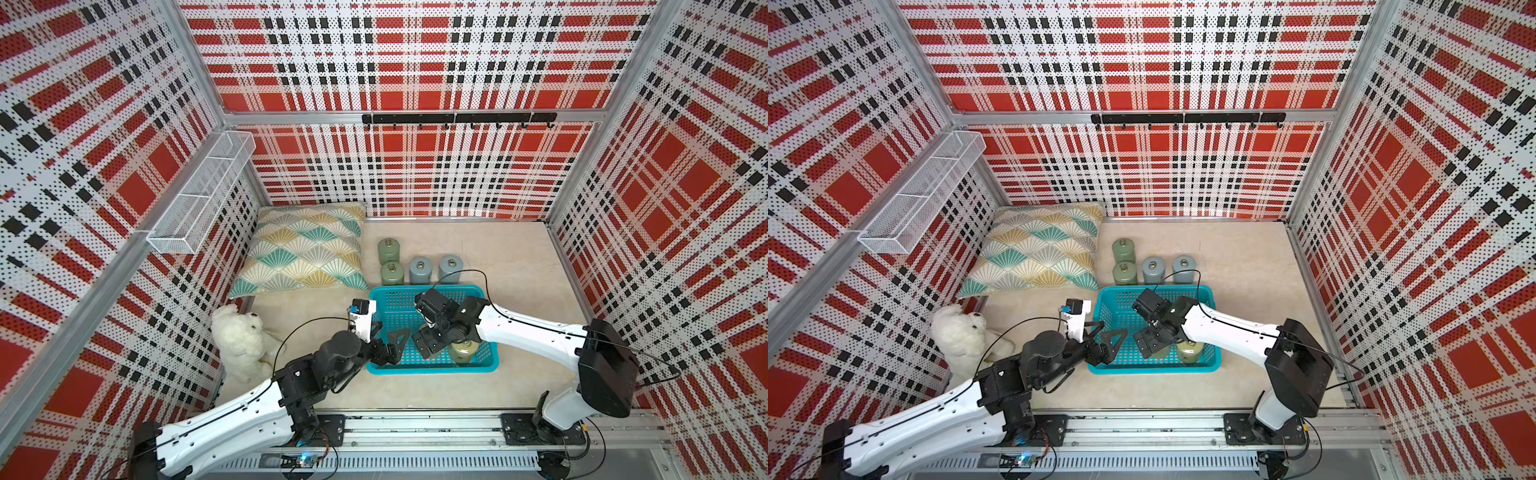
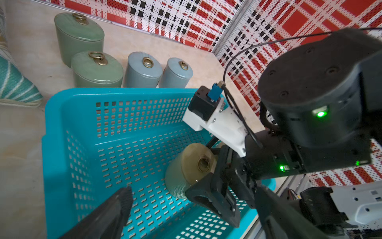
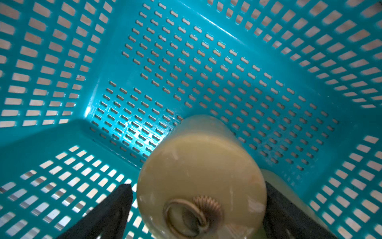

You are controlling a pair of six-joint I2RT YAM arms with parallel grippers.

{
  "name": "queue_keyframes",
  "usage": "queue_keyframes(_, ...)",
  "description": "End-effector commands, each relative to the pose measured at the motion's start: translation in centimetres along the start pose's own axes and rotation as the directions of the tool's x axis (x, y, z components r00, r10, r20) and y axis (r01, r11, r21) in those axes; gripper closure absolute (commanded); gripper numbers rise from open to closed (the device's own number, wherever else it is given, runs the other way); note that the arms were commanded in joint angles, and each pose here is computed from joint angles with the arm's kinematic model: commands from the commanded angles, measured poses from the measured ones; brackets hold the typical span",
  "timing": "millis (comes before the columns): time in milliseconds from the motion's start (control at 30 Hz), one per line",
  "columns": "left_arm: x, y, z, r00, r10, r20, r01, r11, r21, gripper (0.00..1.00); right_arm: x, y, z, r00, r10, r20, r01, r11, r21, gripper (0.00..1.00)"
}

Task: Take the tea canister out of the basket
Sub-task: Pick up the tea canister from the basket.

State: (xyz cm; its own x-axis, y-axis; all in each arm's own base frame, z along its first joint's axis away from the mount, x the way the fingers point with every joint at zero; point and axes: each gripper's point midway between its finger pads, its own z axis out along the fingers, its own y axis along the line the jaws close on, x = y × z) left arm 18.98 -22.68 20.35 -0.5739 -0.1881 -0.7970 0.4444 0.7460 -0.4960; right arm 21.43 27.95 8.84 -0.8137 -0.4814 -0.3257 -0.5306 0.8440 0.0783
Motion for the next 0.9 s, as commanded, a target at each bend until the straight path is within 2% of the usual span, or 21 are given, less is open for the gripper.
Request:
queue_keyframes(0, -1.6, -0.4, -0.6, 0.999, 0.001, 0.050, -0.001, 1.000, -0.005, 0.01, 1.7, -0.2, 1.0, 0.996, -0.024, -0.092, 0.026, 0.999, 0.027, 0.00)
queue_keyframes(467, -2.8, -0.2, -2.0, 0.994, -0.026, 0.109, 0.026, 1.000, 0.003, 0.01, 1.9, -0.5, 3.6, 0.986, -0.065, -0.155, 0.078, 0.994, 0.077, 0.01)
queue_keyframes(567, -2.8, -0.2, -1.9, 0.994, -0.024, 0.105, 0.025, 1.000, -0.001, 0.01, 1.9, -0.6, 3.6, 0.985, -0.070, -0.159, 0.084, 0.993, 0.083, 0.07)
queue_keyframes(633, -2.8, -0.2, -1.9, 0.994, -0.025, 0.106, 0.025, 1.000, -0.003, 0.01, 1.8, -0.5, 3.4, 0.986, -0.067, -0.153, 0.082, 0.993, 0.088, 0.15)
queue_keyframes(800, -3.1, 0.0, -2.1, 0.992, -0.028, 0.119, 0.029, 1.000, -0.009, 0.01, 0.6, -0.5, 1.7, 0.994, -0.061, -0.096, 0.071, 0.993, 0.098, 0.28)
queue_keyframes(867, -3.1, 0.1, -2.1, 0.992, -0.027, 0.120, 0.029, 0.999, -0.014, 0.01, 0.0, -0.4, 0.9, 0.996, -0.056, -0.073, 0.063, 0.994, 0.094, 0.29)
